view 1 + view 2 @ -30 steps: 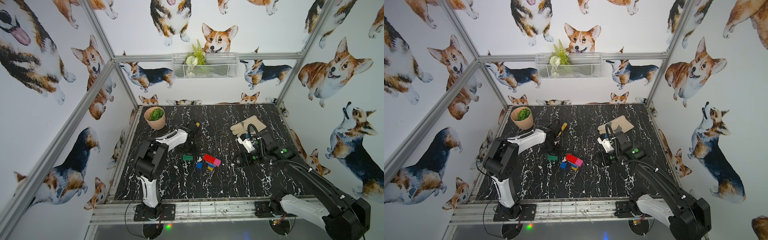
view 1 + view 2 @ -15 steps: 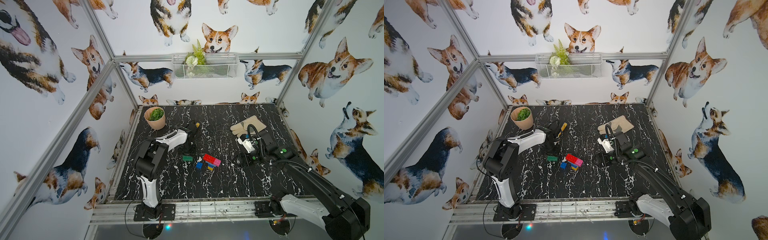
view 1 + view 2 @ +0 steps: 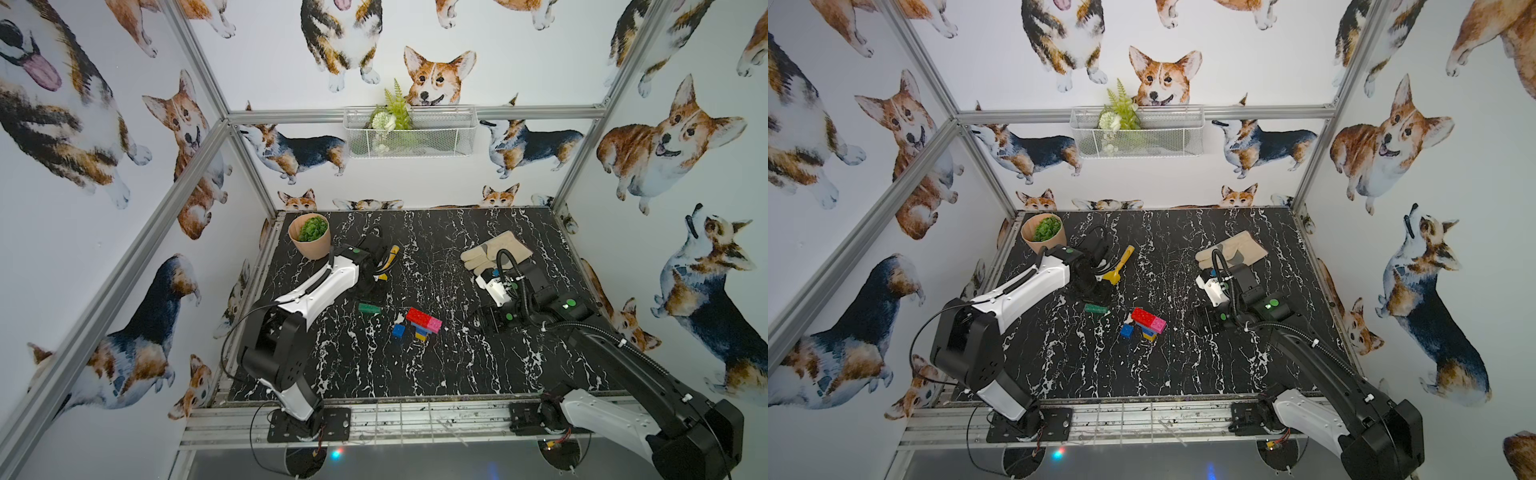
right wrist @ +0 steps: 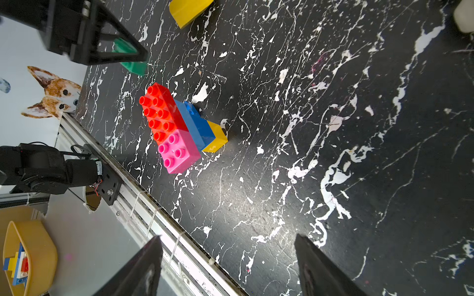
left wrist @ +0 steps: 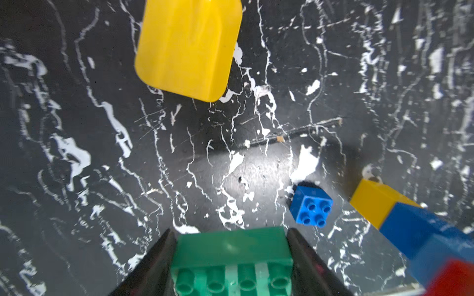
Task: Assemble a spoon with lego
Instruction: Pick up the lego brick from the center of the board, then assemble the lego brick with the lego brick.
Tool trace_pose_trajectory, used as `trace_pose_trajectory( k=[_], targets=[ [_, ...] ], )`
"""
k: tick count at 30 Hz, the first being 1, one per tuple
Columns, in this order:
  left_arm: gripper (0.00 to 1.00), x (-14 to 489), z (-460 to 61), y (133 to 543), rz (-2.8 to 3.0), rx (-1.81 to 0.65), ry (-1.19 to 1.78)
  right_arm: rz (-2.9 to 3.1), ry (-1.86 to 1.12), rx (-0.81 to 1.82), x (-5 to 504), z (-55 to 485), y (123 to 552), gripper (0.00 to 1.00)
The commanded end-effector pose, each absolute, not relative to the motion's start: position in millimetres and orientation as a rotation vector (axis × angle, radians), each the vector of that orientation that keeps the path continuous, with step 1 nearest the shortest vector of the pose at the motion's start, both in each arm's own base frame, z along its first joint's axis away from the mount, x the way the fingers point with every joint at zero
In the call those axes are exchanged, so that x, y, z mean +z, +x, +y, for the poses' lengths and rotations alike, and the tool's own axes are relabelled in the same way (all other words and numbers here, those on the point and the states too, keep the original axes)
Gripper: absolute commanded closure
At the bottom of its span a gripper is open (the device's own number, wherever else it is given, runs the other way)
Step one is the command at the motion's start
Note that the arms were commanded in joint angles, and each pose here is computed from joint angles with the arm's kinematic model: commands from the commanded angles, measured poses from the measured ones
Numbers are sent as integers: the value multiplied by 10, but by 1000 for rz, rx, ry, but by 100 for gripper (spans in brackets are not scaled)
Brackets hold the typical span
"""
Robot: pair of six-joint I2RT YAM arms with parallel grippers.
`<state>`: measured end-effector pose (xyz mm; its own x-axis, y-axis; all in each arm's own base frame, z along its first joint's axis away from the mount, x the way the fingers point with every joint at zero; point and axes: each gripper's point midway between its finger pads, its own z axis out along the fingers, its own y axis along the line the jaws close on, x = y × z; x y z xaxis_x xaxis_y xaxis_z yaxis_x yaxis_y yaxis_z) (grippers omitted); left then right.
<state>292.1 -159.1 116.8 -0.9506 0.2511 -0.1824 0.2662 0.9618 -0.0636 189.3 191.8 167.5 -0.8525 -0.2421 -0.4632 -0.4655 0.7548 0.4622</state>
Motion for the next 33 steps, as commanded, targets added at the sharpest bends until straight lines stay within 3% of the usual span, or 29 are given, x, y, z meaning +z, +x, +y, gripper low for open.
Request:
trace_pose_trajectory(
  k=[1,6,12,20,33],
  targets=[
    [57,1587,-1602,2618,2936,-147,522,2540,-521,823,1761,1935,1956,17],
    [57,2000,-1952,2270,2868,-192,695,2531,-499,771,1764,1891,2018,13],
    [57,2010,-2587,1886,2843,-191,930,2539,-489,715,1691,1850,2078,9],
    [57,1790,-2950,1895,2847,-130,1011,2538,-385,527,1599,1583,2176,5],
    [58,1636,-3101,2172,2857,-49,1036,2494,-376,556,1712,1535,2075,0]
  ],
)
